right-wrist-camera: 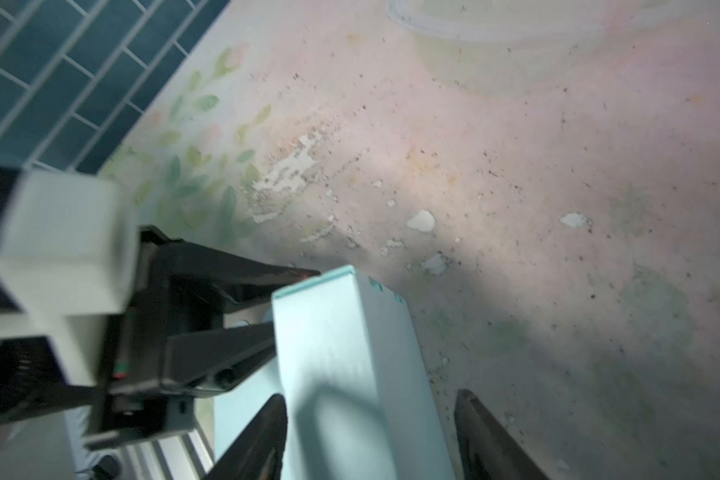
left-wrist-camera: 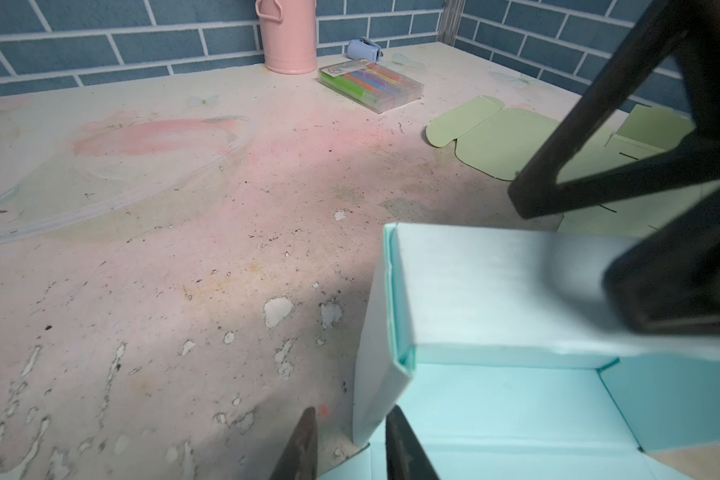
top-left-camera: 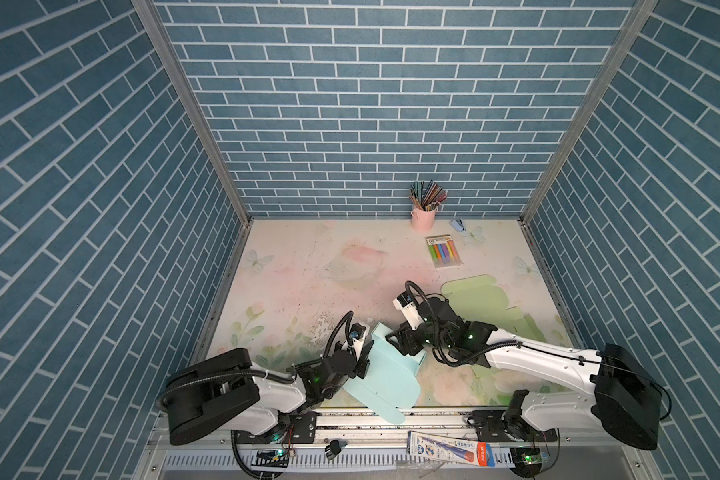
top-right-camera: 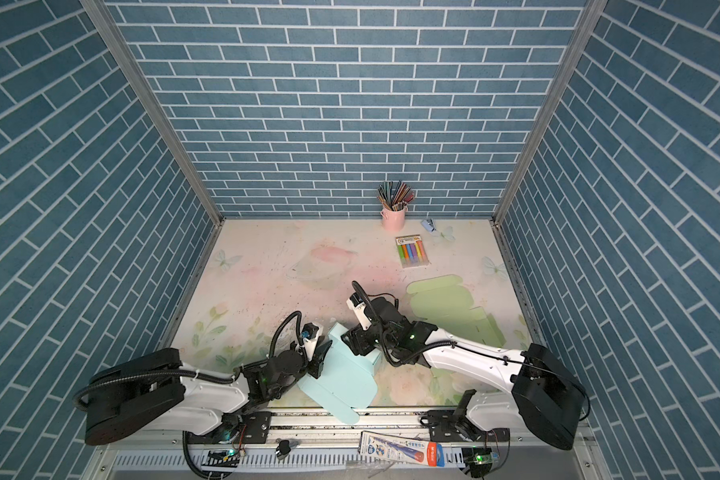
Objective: Fold the paper box
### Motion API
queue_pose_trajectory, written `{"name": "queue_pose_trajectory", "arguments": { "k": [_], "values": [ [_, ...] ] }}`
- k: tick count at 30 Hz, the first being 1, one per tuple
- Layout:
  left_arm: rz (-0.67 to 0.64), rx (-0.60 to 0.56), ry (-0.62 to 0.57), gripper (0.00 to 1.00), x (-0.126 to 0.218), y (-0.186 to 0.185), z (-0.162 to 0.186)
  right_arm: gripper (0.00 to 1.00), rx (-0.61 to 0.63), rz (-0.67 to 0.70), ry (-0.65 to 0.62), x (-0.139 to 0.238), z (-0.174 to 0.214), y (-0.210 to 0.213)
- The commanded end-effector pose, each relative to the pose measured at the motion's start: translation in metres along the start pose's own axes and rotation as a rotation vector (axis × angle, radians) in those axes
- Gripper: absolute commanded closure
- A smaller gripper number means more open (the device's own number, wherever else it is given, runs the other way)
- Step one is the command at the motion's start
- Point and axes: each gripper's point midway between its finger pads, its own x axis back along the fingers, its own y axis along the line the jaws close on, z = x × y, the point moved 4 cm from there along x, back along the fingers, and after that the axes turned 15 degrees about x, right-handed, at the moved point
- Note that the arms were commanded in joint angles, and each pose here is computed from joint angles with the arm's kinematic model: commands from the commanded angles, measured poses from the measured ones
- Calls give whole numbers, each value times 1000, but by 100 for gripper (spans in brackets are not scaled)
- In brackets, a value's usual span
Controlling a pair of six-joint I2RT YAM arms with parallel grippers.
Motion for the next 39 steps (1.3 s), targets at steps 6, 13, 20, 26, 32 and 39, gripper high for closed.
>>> {"name": "queue_pose_trajectory", "arguments": {
  "k": [6,13,20,26,32,39],
  "values": [
    [-56,117,18,67,19,13,-2,27,105,84,100,-6,9,-5],
    [-46,168,7,64,36,16,-12,25,114,36,20,4,-9,3],
    [-51,201,-38,64,47,22,-19,23,118,-20,-22,9,-18,12],
    [-36,231,-71,62,51,20,-30,19,212,61,97,-3,-8,16],
    [-33,302,-104,59,57,18,-55,21,207,128,140,-8,-2,8],
    [-90,354,-77,55,62,27,-77,30,186,158,154,-11,-1,-6]
  ]
}}
